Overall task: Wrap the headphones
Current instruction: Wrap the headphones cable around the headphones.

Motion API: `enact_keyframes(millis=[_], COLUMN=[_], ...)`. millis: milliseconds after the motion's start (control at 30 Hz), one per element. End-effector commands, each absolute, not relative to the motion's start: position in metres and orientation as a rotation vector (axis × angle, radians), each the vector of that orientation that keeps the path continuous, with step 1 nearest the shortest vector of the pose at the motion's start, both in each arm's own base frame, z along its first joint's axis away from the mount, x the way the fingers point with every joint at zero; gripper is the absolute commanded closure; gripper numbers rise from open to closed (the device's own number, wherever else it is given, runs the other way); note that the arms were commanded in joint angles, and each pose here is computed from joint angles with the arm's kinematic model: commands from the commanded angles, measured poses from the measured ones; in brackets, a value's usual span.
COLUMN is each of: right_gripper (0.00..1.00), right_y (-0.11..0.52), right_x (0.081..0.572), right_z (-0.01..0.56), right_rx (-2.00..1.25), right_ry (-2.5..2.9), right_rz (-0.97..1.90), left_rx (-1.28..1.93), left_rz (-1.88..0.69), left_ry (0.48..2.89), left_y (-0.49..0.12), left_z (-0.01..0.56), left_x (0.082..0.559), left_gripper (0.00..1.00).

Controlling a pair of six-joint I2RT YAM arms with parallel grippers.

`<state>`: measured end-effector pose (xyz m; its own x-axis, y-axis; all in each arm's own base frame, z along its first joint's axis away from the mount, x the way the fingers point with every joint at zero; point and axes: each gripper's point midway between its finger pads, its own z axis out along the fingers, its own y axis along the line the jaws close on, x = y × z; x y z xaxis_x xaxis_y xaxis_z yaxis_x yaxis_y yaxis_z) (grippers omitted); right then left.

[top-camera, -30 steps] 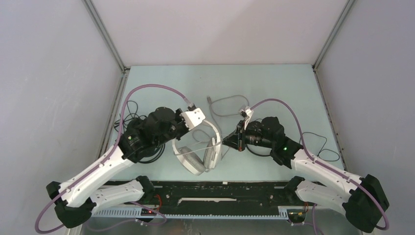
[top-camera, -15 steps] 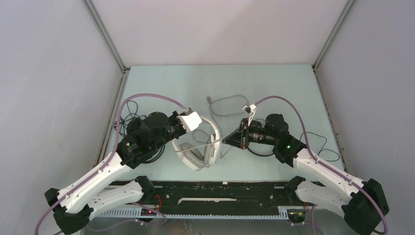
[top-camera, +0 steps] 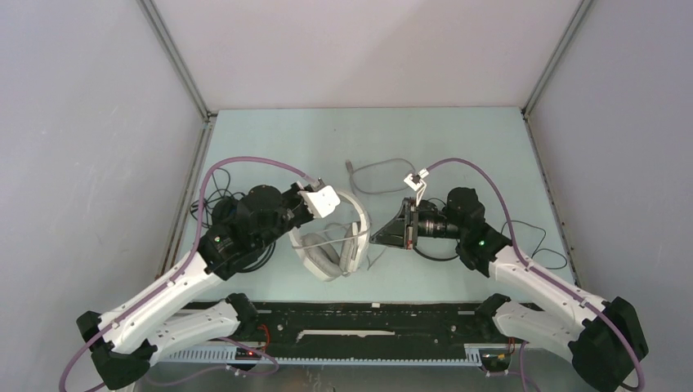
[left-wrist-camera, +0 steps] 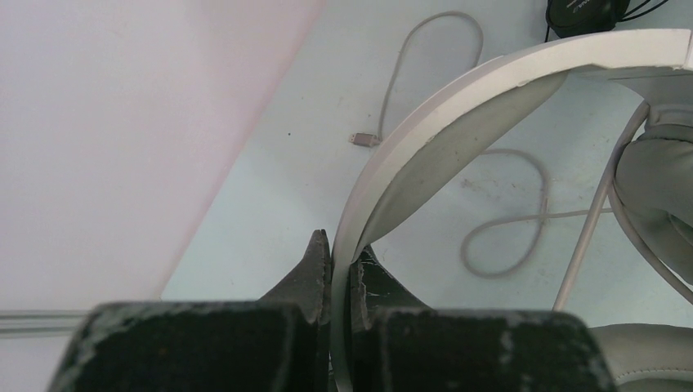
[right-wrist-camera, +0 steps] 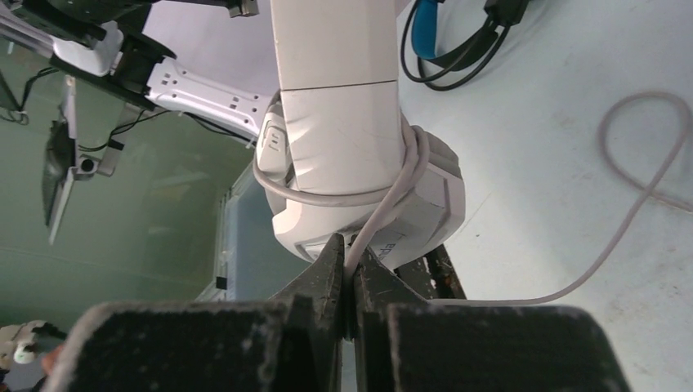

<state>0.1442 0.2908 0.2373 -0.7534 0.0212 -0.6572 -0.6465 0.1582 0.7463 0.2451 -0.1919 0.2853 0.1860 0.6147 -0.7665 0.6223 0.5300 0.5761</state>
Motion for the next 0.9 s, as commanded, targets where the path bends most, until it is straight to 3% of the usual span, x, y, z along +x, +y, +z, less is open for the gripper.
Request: enact_keyframes(millis=[0,233,567,867], right_gripper=[0.94,0.94,0.86,0.85], right_y=[0.295,0.302,0.301,0.31], right_x=[0.123,0.114,0.11,0.119], right_z=[0.287,0.293,0.308,0.331], right_rx=[-0.735,-0.763,-0.768,-0.737], right_ry=[1.719,1.712,1.652,1.592], right_rz=[1.789,1.892,1.929,1.893], left_rx=[1.023,0.982,0.9,0.55], left_rz=[0.201,0.234,0.311,0.257], left_ry=[1.535,1.555,1.568,1.667], left_y=[-0.158,-0.153,-0.139,-0.125], left_z=[0.292,0.293,0.3,0.327], left_x=[0.266,0.27,0.276,0.282], left_gripper=[1.0,1.0,1.0,1.0])
